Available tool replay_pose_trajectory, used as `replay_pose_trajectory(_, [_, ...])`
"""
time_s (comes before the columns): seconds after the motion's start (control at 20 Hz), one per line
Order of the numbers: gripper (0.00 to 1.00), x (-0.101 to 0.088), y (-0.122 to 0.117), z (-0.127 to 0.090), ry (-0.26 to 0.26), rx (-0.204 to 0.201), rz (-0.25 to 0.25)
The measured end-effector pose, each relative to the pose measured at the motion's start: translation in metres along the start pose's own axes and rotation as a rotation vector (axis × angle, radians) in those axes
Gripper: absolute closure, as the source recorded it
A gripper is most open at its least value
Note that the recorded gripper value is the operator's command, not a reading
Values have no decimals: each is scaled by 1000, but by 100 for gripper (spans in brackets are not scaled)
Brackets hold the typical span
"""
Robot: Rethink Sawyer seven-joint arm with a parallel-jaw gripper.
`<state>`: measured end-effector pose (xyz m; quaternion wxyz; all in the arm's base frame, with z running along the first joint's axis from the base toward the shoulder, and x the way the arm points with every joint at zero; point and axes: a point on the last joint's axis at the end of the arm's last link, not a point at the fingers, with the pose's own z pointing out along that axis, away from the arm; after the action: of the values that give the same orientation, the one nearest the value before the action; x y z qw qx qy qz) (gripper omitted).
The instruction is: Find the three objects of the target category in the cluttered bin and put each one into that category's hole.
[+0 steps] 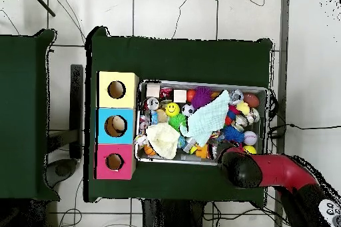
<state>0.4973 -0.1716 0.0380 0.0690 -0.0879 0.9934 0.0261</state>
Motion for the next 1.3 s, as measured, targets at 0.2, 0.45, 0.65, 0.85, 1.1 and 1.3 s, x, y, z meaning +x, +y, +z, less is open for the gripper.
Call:
replay_pose_trajectory(0.2, [0,0,1,1,1,-1,-2])
replay_pose_trajectory(0.45, [0,6,6,13,12,-11,-31])
replay_pose_trajectory(0.65, [0,17,12,31,30,-26,-64])
replay_pose_trajectory(0.85, [0,29,23,47,51,-46,-100])
replay_pose_trajectory(1.1, [0,34,28,55,45,-55,-121])
replay_pose_trajectory(1.3, [0,32,22,51,36,-41,-122])
